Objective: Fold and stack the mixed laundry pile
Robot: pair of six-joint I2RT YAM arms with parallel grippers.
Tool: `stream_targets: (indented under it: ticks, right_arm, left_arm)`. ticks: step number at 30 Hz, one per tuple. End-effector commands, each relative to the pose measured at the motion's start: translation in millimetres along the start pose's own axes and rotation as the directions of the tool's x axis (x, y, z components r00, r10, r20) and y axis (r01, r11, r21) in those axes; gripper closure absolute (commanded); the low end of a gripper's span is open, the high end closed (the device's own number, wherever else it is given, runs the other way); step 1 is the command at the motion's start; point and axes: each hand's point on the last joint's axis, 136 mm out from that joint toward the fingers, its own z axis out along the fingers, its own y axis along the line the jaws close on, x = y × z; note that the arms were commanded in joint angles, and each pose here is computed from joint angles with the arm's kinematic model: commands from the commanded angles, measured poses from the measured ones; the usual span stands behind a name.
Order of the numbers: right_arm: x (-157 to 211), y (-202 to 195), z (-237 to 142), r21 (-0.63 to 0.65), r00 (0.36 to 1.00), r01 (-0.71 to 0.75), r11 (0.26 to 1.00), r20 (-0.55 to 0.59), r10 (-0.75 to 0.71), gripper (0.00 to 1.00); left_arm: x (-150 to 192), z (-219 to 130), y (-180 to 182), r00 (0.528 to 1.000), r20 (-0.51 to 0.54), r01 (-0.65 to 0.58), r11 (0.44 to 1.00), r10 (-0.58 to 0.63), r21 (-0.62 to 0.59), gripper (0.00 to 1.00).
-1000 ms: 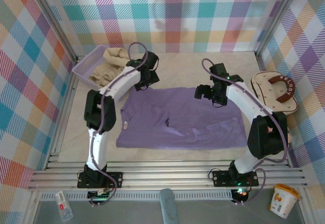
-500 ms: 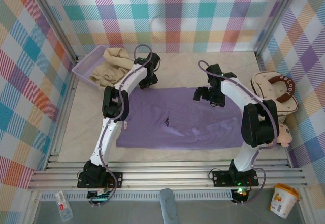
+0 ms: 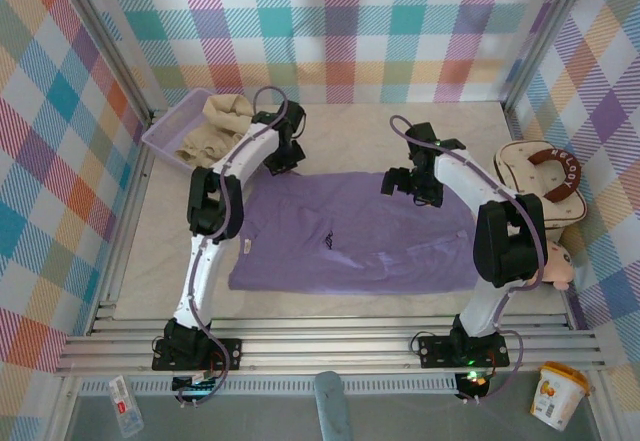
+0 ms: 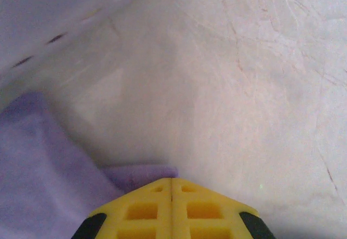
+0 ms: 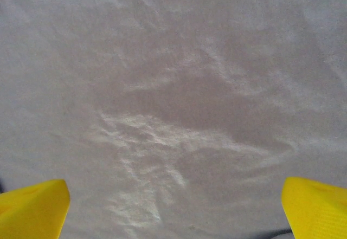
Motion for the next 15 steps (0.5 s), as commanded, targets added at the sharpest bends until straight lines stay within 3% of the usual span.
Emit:
stream_targets:
  ticks: [1, 7, 12, 15]
  right_arm:
    - [7, -4, 4, 0.0, 1.0, -0.014, 1.0, -0.021, 0.014, 0.0]
    - [15, -6, 5, -0.006, 1.0, -0.016, 1.0, -0.024, 0.016, 0.0]
    - [22, -9, 11, -0.006, 0.999, -0.017, 1.0, -0.045, 0.017, 0.0]
    - [22, -8, 12, -0.005, 0.999, -0.013, 1.0, -0.049, 0.013, 0.0]
  left_arm:
    - [-4, -55, -8, 0.999, 0.049, 0.008, 0.997, -0.012, 0.076, 1.0]
    - [31, -103, 13, 0.994, 0.077, -0.086, 0.995, 0.082, 0.044, 1.0]
    - [107, -99, 55, 0.998, -0.036, -0.056, 0.998, 0.057, 0.027, 1.0]
    - [165, -98, 62, 0.985, -0.125, -0.111, 0.992, 0.118, 0.061, 1.0]
